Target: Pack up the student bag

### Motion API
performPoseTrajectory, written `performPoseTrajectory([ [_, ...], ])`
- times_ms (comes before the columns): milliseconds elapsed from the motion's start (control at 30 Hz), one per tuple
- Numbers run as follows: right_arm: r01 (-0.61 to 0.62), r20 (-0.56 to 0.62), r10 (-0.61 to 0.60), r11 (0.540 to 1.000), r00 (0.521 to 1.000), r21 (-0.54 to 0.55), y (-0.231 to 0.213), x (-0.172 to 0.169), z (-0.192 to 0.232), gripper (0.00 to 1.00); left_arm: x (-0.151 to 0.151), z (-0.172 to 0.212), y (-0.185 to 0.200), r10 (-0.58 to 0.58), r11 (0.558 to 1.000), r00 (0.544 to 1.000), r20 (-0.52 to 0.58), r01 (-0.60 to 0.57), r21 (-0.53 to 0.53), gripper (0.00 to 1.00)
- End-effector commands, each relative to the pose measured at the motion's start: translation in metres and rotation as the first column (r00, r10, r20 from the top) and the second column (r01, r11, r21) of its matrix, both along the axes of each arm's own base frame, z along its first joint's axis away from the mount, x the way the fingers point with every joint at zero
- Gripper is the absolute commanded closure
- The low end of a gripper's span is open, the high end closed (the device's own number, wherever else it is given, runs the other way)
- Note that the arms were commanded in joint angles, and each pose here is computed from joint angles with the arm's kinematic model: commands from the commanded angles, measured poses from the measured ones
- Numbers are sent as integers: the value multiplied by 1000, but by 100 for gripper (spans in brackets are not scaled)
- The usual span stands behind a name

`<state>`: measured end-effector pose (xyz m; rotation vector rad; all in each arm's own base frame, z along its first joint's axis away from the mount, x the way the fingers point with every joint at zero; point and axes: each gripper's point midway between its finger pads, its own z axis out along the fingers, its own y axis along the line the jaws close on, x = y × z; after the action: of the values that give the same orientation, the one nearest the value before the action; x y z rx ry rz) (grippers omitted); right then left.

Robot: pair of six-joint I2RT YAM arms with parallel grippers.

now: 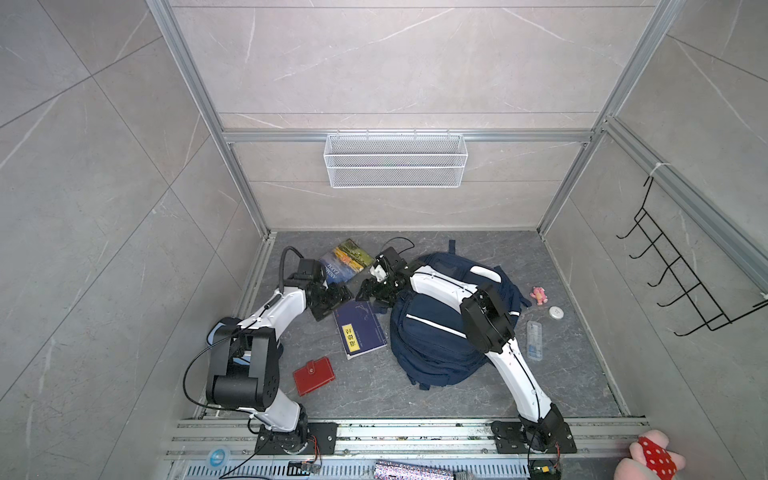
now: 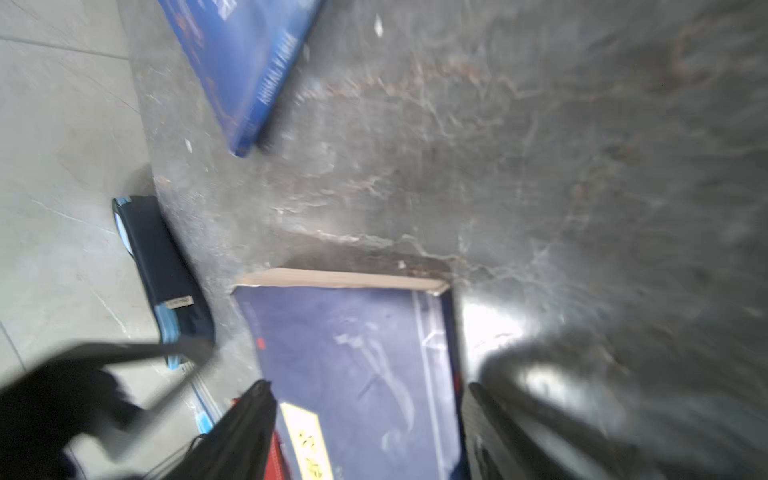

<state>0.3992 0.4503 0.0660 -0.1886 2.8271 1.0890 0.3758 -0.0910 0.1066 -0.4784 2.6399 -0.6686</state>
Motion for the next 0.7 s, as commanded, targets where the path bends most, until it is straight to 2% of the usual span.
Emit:
performPoseTrajectory([
  [0, 49, 71, -48, 999, 996, -10, 0, 17, 40, 22, 22, 13, 34, 9, 999, 999, 39, -11, 48, 9],
  [67, 101, 65, -100, 995, 993, -9, -1, 26, 43, 22, 45, 19, 43, 27, 1000, 998, 59, -27, -4, 9],
  [133, 143, 56, -144, 989, 988, 21, 4, 34, 48, 22, 69, 26, 39, -4, 998, 997, 81, 9, -70, 10],
  [233, 185, 49, -188, 981, 981, 54, 16, 46, 50, 22, 102, 28, 37, -37, 996, 995, 96, 44, -75, 11],
  [300, 211, 51, -215, 975, 975, 70, 22, 56, 48, 22, 126, 28, 45, -8, 996, 993, 119, 18, -88, 12],
  [433, 243, 84, -251, 965, 964, 96, 34, 70, 50, 22, 169, 33, 56, 28, 982, 982, 185, 7, -188, 13],
  [567, 273, 96, -283, 956, 954, 105, 39, 78, 38, 22, 197, 24, 61, 17, 977, 982, 187, 24, -212, 13],
  [667, 297, 108, -307, 950, 946, 98, 39, 85, 28, 21, 215, 26, 66, 52, 965, 969, 243, 14, -263, 13],
])
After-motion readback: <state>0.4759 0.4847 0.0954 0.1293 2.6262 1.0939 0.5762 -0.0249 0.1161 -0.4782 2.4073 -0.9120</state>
